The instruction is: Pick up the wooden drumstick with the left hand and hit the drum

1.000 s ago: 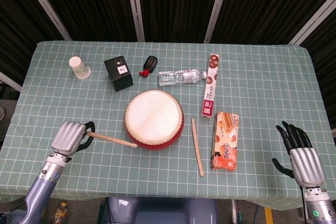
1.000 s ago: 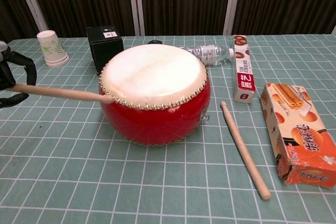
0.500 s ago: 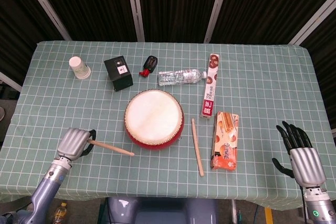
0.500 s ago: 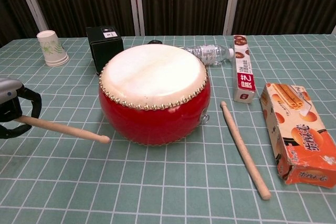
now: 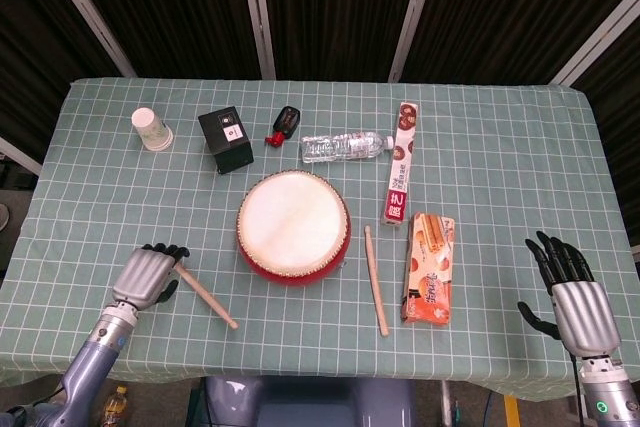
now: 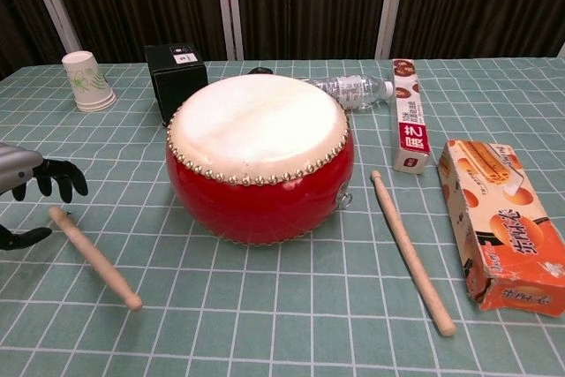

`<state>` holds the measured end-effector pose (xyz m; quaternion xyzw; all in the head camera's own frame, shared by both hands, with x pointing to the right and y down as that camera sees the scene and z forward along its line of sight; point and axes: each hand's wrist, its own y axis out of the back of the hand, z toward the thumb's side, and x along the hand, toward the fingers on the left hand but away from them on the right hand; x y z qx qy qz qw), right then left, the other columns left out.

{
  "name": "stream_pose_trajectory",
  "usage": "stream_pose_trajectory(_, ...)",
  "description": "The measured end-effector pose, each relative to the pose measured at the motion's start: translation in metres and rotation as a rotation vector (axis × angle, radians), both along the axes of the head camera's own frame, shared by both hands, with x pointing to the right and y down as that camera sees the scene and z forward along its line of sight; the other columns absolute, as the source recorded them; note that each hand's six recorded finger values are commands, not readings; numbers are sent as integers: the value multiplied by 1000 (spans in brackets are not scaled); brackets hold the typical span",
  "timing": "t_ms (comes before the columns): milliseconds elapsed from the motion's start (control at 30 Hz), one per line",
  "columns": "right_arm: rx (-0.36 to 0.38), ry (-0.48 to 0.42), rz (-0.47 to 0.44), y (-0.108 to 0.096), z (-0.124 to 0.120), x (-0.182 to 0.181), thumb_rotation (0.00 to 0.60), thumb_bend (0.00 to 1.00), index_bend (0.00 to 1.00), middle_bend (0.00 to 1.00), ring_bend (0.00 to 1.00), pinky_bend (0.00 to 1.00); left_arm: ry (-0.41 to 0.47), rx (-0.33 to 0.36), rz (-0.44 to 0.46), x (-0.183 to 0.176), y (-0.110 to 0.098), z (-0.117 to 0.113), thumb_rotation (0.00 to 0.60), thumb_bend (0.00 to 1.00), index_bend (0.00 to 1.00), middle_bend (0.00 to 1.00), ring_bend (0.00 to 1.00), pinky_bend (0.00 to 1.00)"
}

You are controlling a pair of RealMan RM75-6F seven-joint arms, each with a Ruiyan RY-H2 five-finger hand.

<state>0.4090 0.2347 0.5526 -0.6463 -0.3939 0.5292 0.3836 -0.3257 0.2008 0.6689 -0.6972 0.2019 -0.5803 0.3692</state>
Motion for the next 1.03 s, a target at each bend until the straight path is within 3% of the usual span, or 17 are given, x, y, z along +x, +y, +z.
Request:
stream_pose_trajectory(333, -2, 8, -3, 1, 1, 1, 600, 283, 0, 0, 0, 99, 58, 45, -31, -5, -4, -31, 600, 76, 63, 112, 85, 160)
stream_pose_trajectory(467, -3, 10, -7, 1, 1, 1, 600, 283, 0, 0, 0, 99, 117, 99, -74, -19, -5, -54, 600, 35, 5, 38, 23, 100)
stream_pose_trajectory(633, -2, 17, -14, 2, 1, 0, 600, 284, 0, 0, 0, 99, 163, 205, -115, -47, -4, -85, 600, 0, 0, 0, 0, 1)
stream_pose_trajectory(767, -6, 20, -19, 2, 1, -1, 600, 283, 0, 0, 0, 99, 143, 264, -142, -81, 7, -102, 600, 0, 0, 0, 0, 0)
stream_pose_trajectory(1033, 4, 26, -37, 2, 2, -3, 600, 283, 0, 0, 0, 99, 105, 300, -168, -115, 25, -116, 600, 0, 0, 0, 0, 0)
